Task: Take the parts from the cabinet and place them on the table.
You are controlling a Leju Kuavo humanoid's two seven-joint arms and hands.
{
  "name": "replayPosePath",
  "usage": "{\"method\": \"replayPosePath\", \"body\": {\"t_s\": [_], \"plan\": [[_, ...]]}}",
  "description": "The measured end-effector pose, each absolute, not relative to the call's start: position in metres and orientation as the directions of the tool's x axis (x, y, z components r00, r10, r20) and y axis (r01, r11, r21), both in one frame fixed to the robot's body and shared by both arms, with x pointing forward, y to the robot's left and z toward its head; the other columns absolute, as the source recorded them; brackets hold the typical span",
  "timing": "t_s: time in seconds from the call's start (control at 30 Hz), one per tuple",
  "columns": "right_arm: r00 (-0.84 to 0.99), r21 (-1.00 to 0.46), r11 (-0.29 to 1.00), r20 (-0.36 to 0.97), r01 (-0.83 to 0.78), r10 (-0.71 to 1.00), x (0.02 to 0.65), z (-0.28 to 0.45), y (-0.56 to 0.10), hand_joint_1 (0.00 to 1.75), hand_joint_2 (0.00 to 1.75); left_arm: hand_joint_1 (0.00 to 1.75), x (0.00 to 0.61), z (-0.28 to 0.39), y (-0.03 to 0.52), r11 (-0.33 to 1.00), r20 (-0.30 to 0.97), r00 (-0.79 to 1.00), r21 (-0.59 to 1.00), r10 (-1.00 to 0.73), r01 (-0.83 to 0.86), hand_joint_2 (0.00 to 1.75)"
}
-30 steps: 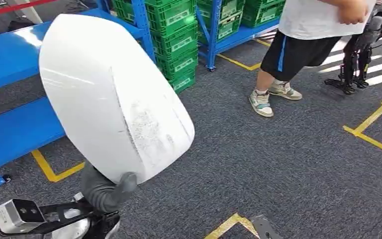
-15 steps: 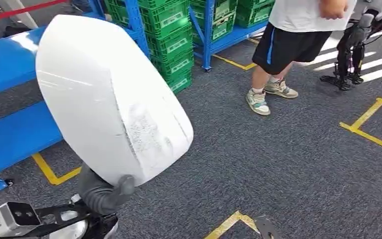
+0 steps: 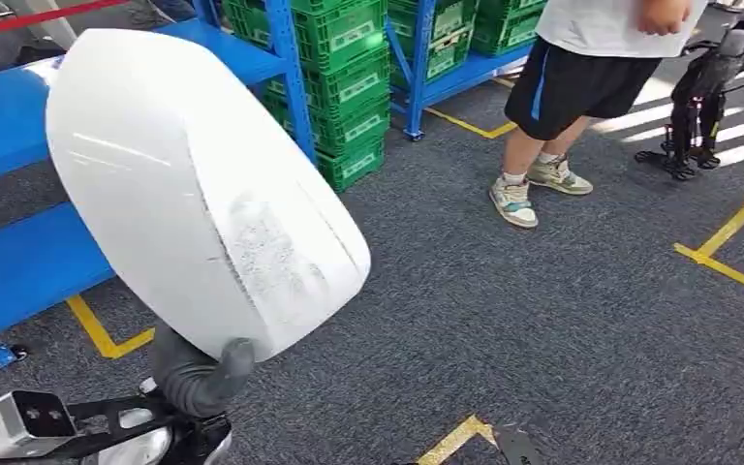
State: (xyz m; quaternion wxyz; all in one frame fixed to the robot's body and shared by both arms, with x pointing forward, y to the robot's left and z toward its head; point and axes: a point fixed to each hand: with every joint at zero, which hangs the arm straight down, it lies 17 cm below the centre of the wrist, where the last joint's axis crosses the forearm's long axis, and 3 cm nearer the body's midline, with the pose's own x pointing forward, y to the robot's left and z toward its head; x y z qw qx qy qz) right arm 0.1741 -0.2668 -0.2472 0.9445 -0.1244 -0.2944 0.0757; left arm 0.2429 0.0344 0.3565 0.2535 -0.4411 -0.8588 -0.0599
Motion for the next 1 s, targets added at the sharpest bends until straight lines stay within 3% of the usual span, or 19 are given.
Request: {"method": "replayPosePath", "body": {"t_s": [1.0], "plan": [[0.780, -0.313, 0.945, 0.566, -0.098, 0.268, 0.189, -0.241, -0.269, 0.00, 1.75, 1.75, 0.242, 0.357, 0.033, 0.610, 0.488, -0.492, -0.109, 0.721, 0.785, 1.75]]}}
